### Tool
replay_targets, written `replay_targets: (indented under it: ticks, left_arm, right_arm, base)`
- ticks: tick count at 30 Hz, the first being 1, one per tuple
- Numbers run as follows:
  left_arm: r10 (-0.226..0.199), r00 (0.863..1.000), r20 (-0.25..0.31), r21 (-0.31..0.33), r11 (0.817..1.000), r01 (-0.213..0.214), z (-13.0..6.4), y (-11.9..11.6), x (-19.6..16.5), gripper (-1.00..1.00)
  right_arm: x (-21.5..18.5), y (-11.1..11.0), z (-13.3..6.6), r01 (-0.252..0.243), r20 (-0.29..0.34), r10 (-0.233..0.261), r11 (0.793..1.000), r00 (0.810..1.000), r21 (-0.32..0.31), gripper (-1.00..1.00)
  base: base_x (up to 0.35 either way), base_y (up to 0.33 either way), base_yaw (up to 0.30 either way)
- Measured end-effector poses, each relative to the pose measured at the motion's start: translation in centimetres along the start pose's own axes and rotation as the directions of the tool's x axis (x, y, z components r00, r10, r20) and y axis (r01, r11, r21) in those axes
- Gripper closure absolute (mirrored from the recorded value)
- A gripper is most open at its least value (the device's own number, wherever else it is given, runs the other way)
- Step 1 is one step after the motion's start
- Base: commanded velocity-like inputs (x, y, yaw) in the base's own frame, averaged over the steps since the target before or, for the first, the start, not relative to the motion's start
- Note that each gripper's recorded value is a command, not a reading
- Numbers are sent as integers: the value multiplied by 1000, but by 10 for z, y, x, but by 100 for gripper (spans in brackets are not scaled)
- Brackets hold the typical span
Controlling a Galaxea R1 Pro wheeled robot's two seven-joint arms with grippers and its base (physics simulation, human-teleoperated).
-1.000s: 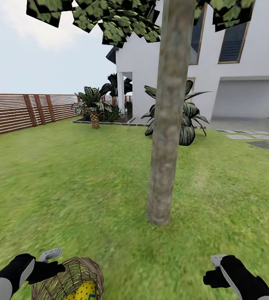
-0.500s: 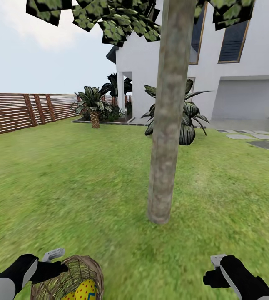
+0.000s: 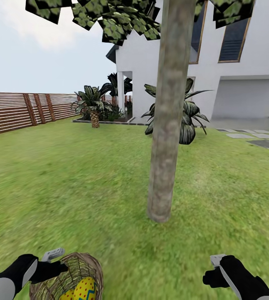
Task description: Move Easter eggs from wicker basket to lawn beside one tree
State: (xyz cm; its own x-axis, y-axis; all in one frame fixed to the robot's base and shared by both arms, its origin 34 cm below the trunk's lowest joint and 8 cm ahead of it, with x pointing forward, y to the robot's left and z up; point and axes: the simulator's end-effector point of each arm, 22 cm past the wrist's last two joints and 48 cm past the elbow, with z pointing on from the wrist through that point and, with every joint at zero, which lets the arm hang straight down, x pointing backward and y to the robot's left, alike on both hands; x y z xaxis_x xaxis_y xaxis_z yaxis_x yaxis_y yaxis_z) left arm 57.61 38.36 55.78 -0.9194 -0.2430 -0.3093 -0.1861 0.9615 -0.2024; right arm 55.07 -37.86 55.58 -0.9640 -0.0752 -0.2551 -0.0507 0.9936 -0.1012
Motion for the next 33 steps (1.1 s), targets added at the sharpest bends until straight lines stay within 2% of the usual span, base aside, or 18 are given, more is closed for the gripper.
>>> replay_targets:
  ticks: [3,6,14,33]
  left_arm:
    - [-2,1000,8,-15,1000,2,1,13,-2,-100]
    - [-9,1000,17,-42,999,10,-2,35,-5,-100]
    - [-16,1000,26,-69,997,18,3,59,-3,-100]
    - [-14,1000,26,-61,998,16,38,61,14,-100]
  right_arm:
    - [2,1,5,1,0,-1,1000,1000,0,-100]
    - [4,1,11,1,0,-1,1000,1000,0,-100]
    - [10,3,25,3,-1,-3,1000,1000,2,-100]
    - [24,6,59,3,1,-3,1000,1000,2,-100]
  base:
    - [0,0,0]
    - [0,0,0]
    - [0,0,0]
    - [0,0,0]
